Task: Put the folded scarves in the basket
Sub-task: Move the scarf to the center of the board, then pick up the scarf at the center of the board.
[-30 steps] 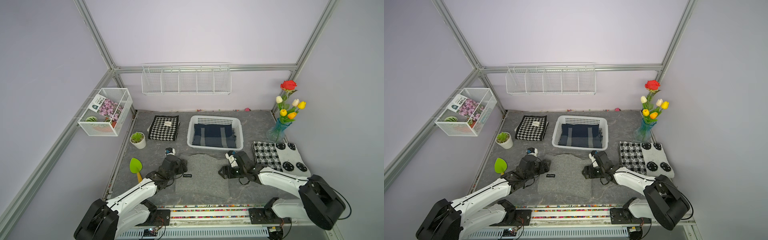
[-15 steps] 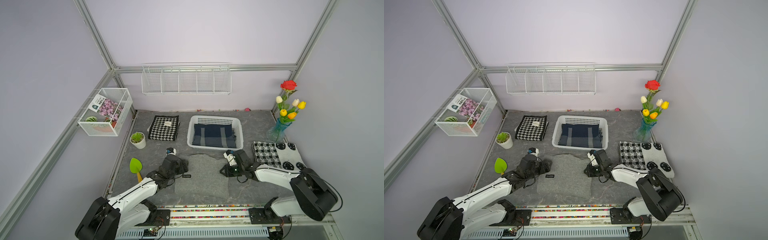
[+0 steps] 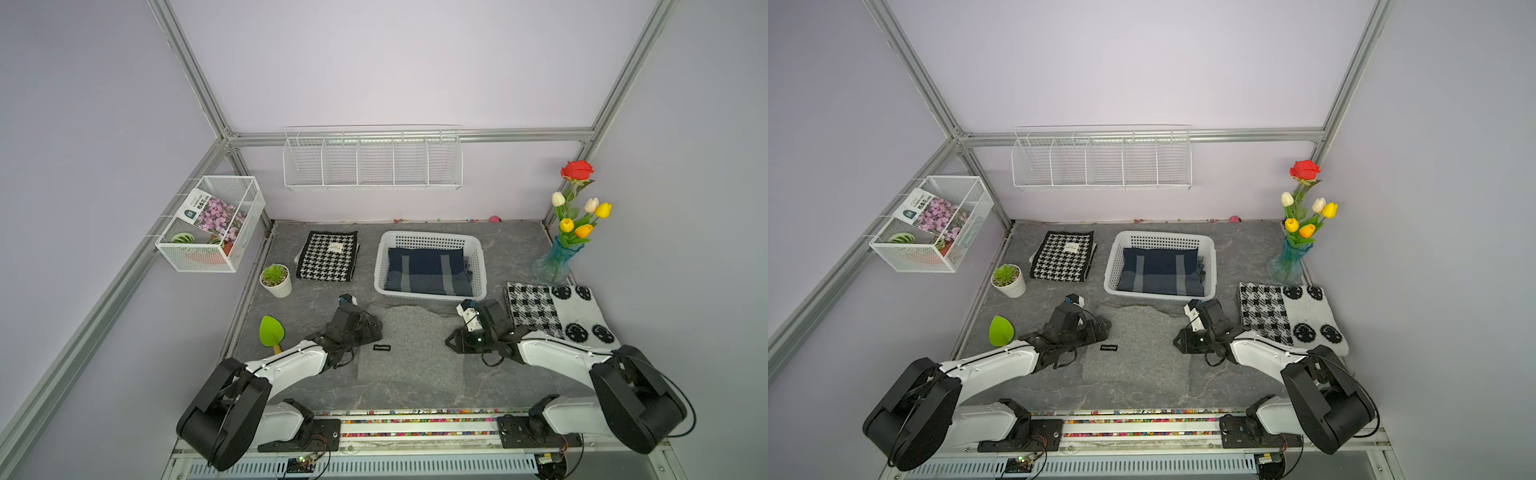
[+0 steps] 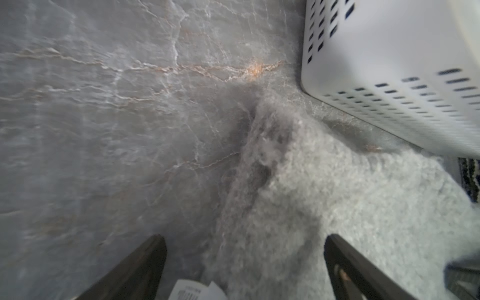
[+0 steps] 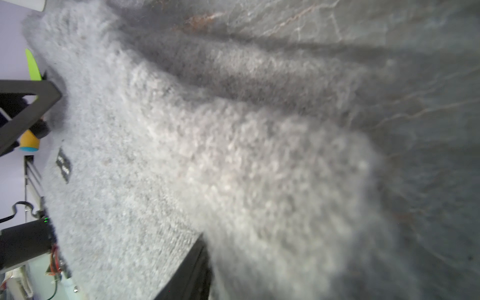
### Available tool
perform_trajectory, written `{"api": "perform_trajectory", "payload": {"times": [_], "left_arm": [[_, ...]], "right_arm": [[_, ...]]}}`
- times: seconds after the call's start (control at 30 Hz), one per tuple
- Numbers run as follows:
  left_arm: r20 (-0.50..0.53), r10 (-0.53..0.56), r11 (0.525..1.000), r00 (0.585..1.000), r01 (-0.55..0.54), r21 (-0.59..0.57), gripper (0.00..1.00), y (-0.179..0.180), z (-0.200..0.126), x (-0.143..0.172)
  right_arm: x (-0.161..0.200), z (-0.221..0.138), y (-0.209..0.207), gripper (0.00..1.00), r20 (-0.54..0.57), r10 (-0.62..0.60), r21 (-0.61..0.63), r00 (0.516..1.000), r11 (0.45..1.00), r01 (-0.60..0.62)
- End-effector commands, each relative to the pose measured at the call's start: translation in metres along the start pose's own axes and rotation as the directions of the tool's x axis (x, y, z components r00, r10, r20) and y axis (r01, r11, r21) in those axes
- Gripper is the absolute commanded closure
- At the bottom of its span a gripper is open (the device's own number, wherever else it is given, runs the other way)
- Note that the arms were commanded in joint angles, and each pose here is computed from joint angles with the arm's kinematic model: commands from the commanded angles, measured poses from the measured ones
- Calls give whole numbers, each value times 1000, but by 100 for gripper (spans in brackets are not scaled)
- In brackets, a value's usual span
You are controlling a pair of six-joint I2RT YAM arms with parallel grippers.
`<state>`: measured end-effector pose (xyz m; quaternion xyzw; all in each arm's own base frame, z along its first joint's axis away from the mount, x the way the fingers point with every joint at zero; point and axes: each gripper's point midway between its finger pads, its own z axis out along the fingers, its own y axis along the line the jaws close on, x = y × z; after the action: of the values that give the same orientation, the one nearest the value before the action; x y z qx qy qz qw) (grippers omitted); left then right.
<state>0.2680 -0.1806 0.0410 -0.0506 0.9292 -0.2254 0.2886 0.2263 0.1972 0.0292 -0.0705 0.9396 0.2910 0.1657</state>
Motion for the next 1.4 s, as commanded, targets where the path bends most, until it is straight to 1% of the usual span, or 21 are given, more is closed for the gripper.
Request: {"api": "perform_trajectory", "payload": {"times": [0.0,0.27,0.33,0.43,0.5,0.53,0.57,0.67,0.93,1.07,1.13,1.23,1.37], "left_arm": [[-51,0,1000,999,2,24,7,-2,5,9],[-105,9,992,994,4,123,47,-16,9,22],[-110,9,991,994,6,133,48,-17,9,23],[-128,17,988,992,3,155,59,-21,11,26],[-143,32,982,989,-4,191,79,-27,12,29],[-153,48,975,987,-13,220,90,-32,11,30],[-160,71,966,985,-29,255,100,-39,10,31],[-144,92,951,985,-44,306,100,-49,3,28],[-40,156,913,987,-129,388,100,-63,-27,18],[-19,150,928,988,-134,348,100,-57,-29,13],[-18,139,928,990,-124,351,100,-58,-30,12],[-9,125,924,992,-113,365,100,-63,-35,8],[32,142,916,989,-143,374,100,-76,-49,2]], "right_arm": [[10,0,-2,51,-23,-10,-6,1000,1000,10],[13,11,-4,47,-63,14,-3,998,1000,-14],[15,14,-3,47,-75,14,-4,997,1000,-15],[18,19,-3,51,-95,9,5,995,1000,-9],[19,22,-1,59,-103,-1,4,995,1000,1],[19,23,0,64,-106,-5,4,994,1000,5],[20,23,0,73,-111,-10,1,994,1000,10],[19,21,6,99,-103,-30,-21,994,999,28],[10,1,14,100,-21,-74,-31,997,997,73],[6,-9,18,100,23,-89,-34,996,995,89],[3,-16,21,100,45,-107,-32,993,994,108],[1,-26,32,100,81,-160,-45,984,985,164],[-6,-44,51,100,133,-176,-95,975,977,190]]}}
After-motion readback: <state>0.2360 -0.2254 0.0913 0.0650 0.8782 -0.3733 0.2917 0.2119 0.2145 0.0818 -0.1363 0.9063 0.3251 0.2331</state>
